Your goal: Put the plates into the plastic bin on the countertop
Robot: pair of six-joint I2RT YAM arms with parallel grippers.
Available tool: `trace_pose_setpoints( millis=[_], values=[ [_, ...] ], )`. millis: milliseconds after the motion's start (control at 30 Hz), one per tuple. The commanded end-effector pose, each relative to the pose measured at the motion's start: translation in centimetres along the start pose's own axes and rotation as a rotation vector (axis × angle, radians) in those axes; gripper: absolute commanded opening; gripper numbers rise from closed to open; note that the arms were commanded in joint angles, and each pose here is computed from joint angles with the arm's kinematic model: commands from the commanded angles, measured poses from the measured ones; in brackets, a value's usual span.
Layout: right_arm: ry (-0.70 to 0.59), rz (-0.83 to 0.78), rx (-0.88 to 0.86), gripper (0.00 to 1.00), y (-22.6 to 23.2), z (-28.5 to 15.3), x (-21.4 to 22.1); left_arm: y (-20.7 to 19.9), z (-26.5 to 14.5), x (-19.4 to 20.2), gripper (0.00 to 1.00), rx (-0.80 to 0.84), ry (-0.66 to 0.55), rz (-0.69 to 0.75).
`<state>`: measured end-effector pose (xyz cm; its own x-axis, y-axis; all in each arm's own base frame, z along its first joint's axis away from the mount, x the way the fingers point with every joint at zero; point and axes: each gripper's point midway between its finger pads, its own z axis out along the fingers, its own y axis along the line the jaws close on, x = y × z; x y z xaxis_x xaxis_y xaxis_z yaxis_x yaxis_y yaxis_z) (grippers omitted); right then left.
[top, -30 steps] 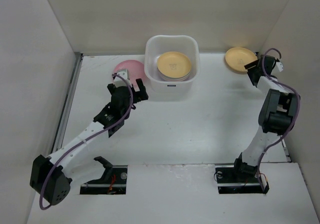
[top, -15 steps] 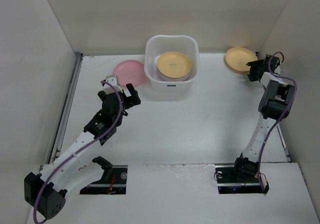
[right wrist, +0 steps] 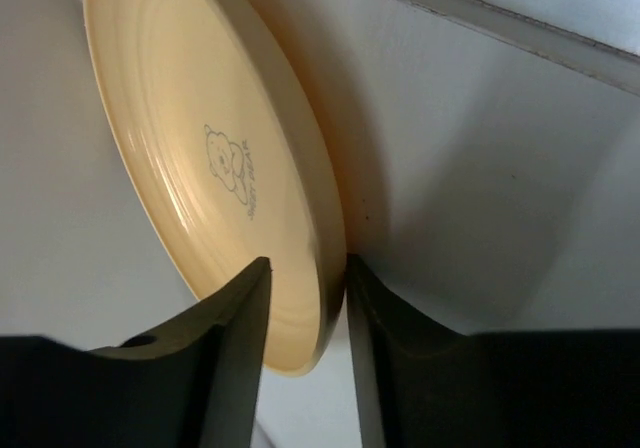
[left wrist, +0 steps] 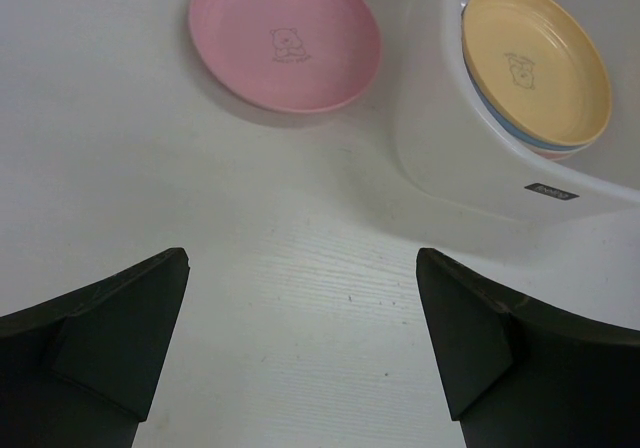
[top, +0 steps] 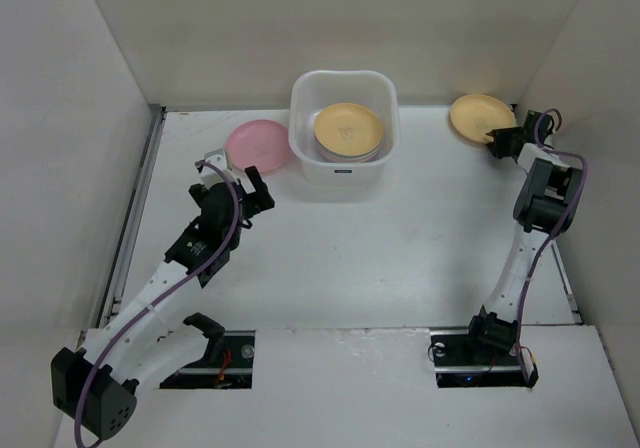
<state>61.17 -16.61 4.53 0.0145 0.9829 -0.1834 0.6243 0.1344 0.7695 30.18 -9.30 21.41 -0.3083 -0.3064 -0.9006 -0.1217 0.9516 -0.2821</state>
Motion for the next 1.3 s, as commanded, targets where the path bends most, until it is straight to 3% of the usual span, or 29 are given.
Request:
trace_pose_setpoints(
  millis=[0, 233, 333, 600, 967, 1100, 1267],
  values=[
    [0.010, 0.043, -0.003, 0.39, 0.5, 0.2, -0.1, -0.6, -0.5, -2.2, 1.00, 0.017, -0.039, -0.038],
    [0.022, 0.056, -0.010, 0.07, 0.9, 0.1, 0.1, -0.1, -0.6, -2.2, 1.00, 0.005, -0.038, -0.040],
    [0.031, 0.053, -0.017, 0.00, 1.0, -0.8, 0.4, 0.1, -0.7, -2.2, 1.00, -0.002, -0.039, -0.047],
    [0.070, -0.091, -0.208, 0.00, 5.5, -8.4, 4.6, 1.0, -1.2, -1.4, 1.00, -0.008, -0.040, -0.089],
    [0.189, -0.557, -0.584, 0.03, 15.7, -25.4, 20.4, 2.5, -2.1, 0.6, 1.00, -0.027, -0.012, -0.140],
    [0.171, -0.766, -0.585, 0.04, 17.2, -28.0, 25.6, 2.7, -2.9, 0.6, 1.00, -0.019, -0.015, -0.147],
    [0.115, -0.978, -0.513, 0.03, 17.6, -27.3, 30.3, 3.6, -3.6, 0.7, 1.00, -0.033, -0.020, -0.149]
  ],
)
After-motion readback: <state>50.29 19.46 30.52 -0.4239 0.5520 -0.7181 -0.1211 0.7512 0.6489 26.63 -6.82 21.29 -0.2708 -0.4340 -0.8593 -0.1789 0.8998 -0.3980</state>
